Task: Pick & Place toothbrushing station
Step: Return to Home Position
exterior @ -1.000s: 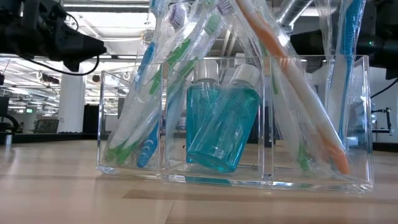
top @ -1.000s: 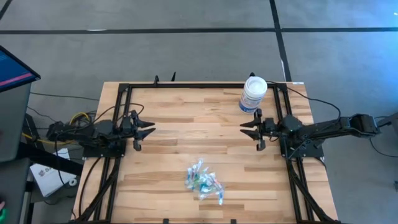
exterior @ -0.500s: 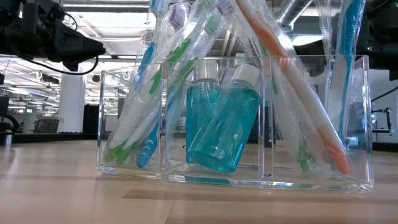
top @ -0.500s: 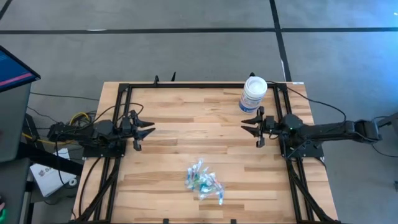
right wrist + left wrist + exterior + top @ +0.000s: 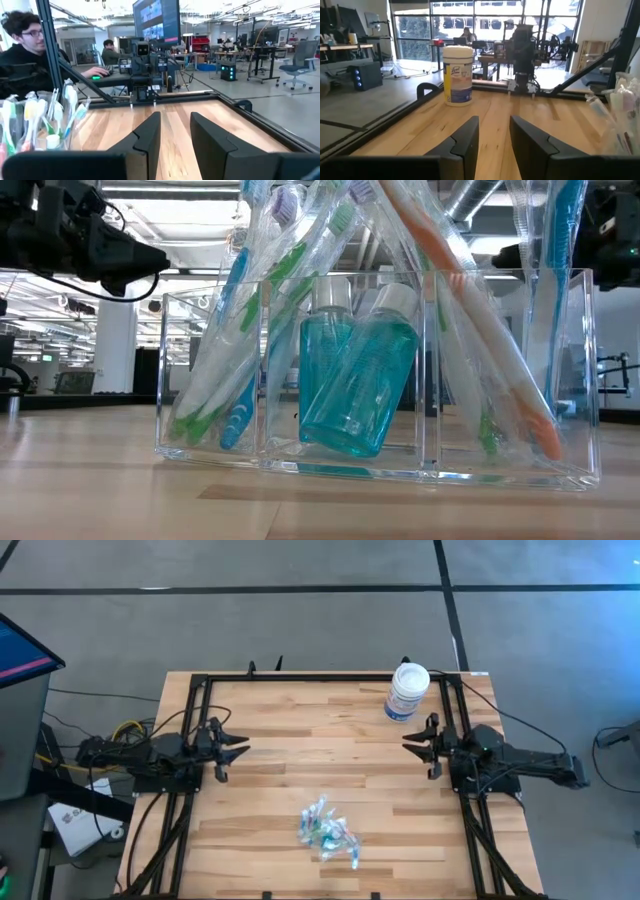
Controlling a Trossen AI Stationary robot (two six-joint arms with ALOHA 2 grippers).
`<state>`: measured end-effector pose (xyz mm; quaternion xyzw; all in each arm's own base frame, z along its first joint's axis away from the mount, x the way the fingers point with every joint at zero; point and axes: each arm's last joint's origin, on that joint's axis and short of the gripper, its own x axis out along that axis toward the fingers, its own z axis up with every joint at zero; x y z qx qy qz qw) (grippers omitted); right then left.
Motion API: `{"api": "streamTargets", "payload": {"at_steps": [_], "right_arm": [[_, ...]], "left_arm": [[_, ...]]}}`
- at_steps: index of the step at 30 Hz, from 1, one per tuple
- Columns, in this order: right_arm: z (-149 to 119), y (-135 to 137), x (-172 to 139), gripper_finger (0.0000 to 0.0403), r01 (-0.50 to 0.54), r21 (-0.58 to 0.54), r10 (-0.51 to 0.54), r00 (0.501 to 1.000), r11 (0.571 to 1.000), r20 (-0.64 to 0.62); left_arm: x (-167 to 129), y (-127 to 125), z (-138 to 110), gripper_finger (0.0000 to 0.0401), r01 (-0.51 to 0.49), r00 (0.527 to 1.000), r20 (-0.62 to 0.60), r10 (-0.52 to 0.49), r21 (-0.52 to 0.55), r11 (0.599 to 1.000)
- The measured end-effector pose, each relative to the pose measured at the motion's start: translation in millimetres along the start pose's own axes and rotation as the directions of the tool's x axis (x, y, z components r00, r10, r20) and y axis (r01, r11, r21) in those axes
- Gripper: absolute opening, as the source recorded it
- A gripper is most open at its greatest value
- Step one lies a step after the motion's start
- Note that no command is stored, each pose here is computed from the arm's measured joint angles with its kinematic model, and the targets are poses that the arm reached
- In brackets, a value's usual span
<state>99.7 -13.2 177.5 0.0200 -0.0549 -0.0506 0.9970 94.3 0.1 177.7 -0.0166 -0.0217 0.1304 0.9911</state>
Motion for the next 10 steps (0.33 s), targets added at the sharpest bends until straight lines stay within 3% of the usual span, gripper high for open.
{"api": "streamTargets", "payload": {"at_steps": [10], "right_arm": [[-9.3, -1.2, -2.9, 0.0098, 0.022, -0.022, -0.024, 0.995, 1.0, -0.092]], "left_arm": [[3.6, -1.3, -3.3, 0.0104, 0.001, 0.999, -0.04, 0.001, 0.063, 0.998]]}}
